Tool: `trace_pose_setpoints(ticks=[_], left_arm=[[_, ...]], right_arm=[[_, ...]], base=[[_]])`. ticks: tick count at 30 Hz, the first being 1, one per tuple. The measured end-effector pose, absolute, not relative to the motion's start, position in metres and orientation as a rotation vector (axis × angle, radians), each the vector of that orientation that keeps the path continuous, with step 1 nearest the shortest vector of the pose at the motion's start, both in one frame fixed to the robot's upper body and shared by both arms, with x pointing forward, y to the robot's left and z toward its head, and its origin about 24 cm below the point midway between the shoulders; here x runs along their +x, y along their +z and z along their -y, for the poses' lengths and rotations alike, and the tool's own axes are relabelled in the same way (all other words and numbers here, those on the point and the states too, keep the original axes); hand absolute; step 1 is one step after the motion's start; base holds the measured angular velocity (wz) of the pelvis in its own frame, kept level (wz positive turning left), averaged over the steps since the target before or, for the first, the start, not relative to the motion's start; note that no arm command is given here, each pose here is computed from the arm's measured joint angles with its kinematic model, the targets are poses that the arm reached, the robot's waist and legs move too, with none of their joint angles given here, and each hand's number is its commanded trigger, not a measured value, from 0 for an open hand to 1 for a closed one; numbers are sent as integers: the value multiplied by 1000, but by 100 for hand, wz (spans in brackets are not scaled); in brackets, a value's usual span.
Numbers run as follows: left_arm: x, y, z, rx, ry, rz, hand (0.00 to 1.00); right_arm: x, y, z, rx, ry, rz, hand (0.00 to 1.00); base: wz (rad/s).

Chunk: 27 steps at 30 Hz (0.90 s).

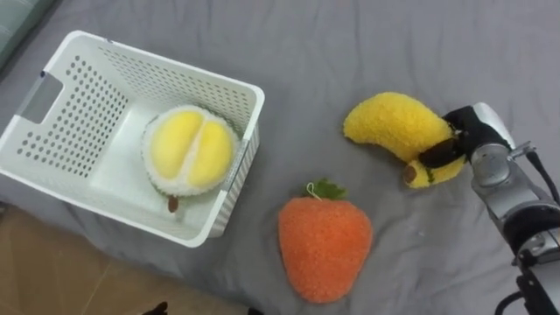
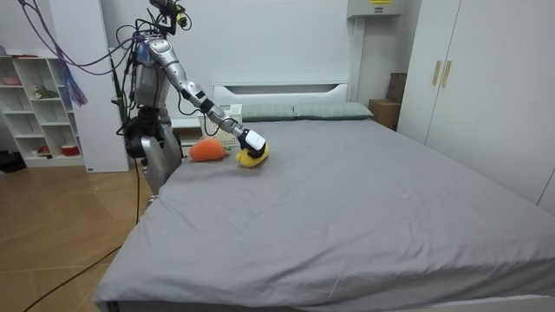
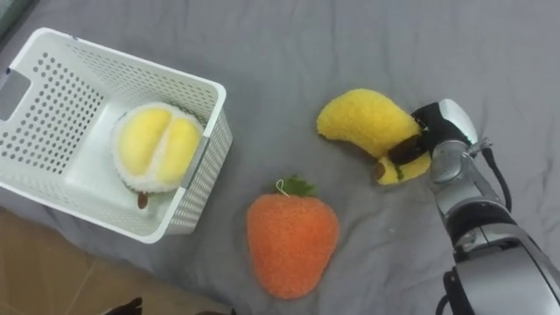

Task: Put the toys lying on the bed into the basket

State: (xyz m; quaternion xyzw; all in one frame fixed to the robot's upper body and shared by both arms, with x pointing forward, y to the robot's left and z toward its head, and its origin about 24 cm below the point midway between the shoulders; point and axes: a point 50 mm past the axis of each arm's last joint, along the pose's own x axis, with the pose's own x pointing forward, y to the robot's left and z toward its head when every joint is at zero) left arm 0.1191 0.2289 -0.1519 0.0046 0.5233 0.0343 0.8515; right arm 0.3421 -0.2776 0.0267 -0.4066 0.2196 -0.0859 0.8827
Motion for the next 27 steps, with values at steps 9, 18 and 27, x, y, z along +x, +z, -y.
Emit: trace_pose_setpoints(ticks=[9,18,27], left_arm=[[101,-153,-239,-1,126,-1118,0],[73,-157,-247,4,172,-1173,0],[69,-156,-247,31,162,-1194,0]], right_arm=[[364,78,247,-789,-126,-167,100],[356,114,206,-826,-17,90,100],[340,136,159,-808,89,263,100]], base=[[-1],[7],[11]])
